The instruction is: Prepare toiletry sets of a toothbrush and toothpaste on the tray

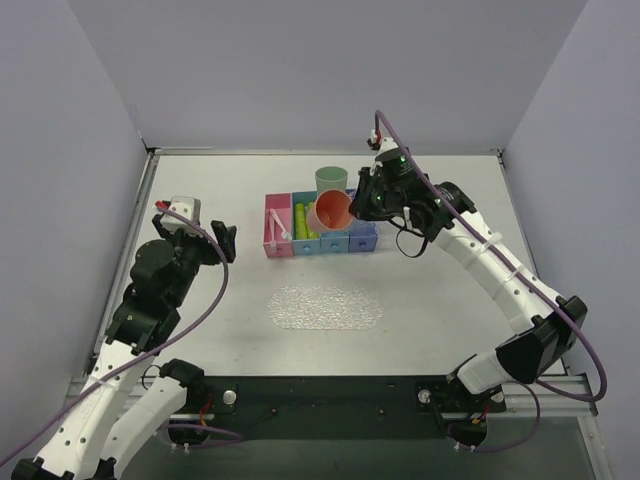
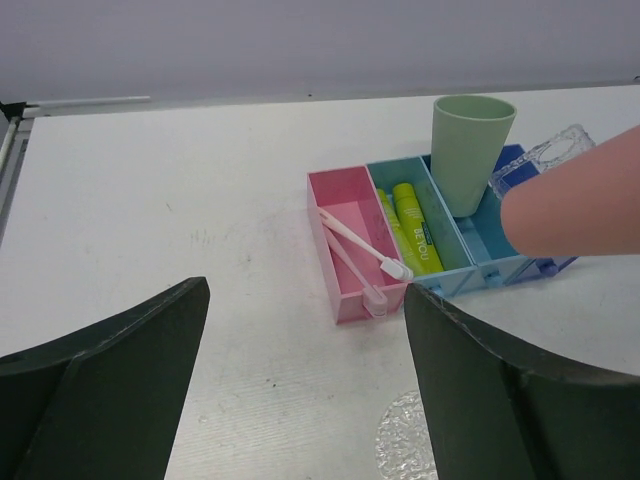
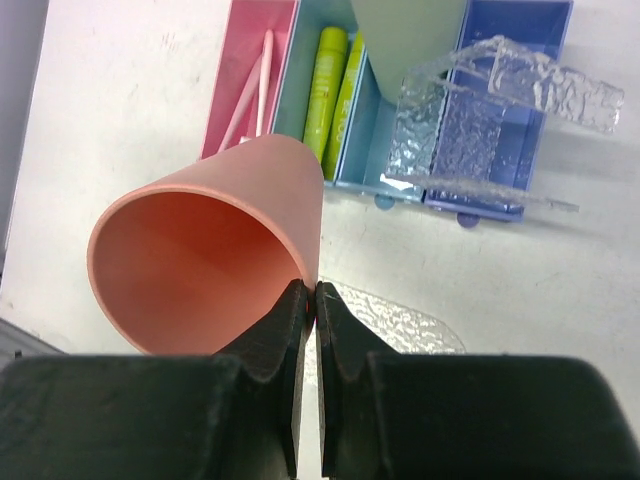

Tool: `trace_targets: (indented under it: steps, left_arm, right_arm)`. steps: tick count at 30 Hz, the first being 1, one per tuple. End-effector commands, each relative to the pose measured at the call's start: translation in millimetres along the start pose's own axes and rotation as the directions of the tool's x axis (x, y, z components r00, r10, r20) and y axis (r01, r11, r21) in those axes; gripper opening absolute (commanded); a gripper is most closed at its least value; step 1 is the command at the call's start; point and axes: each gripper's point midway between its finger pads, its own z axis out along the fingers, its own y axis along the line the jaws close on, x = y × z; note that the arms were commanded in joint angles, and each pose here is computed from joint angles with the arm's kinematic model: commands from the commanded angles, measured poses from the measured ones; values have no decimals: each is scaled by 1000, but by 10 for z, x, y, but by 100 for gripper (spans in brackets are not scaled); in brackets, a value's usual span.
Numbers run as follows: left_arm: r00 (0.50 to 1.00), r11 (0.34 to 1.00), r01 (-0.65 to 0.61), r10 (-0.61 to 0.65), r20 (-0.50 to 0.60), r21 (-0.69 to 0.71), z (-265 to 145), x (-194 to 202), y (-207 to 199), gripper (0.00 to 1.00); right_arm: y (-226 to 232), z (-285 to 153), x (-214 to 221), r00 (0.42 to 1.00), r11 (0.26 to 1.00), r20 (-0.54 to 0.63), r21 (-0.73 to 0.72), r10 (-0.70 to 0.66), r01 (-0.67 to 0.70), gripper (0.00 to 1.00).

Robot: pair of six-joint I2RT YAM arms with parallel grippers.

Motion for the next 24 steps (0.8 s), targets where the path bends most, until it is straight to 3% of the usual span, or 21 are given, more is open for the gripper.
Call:
trace_targets:
  steps: [1,8,14,20,24]
  left_arm:
    - [993,1000,-12,13,119,-6,-53,-267,17,90]
    - [996,998,40,-43,76,38,51,-212,-84,94]
    - [996,994,83,-86,39,73,121,-201,-101,95]
    - [1000,997,9,-8,20,-82,104,-110,211,95]
    - [1000,967,20,-20,4,-253,61,-70,519,95]
  right_arm:
    - [47,-282,211,993,996,-94,-59,-70,65,0]
    - [213,-351,535,964,986,-228,-123,-135,109,0]
    - [611,-274,891,911,970,-361,-204,-199,131,0]
    - [868,-40,1191,864,967,-451,-211,-225,141,0]
    - [1002,75,1252,854,966,-464,-207,-234,152,0]
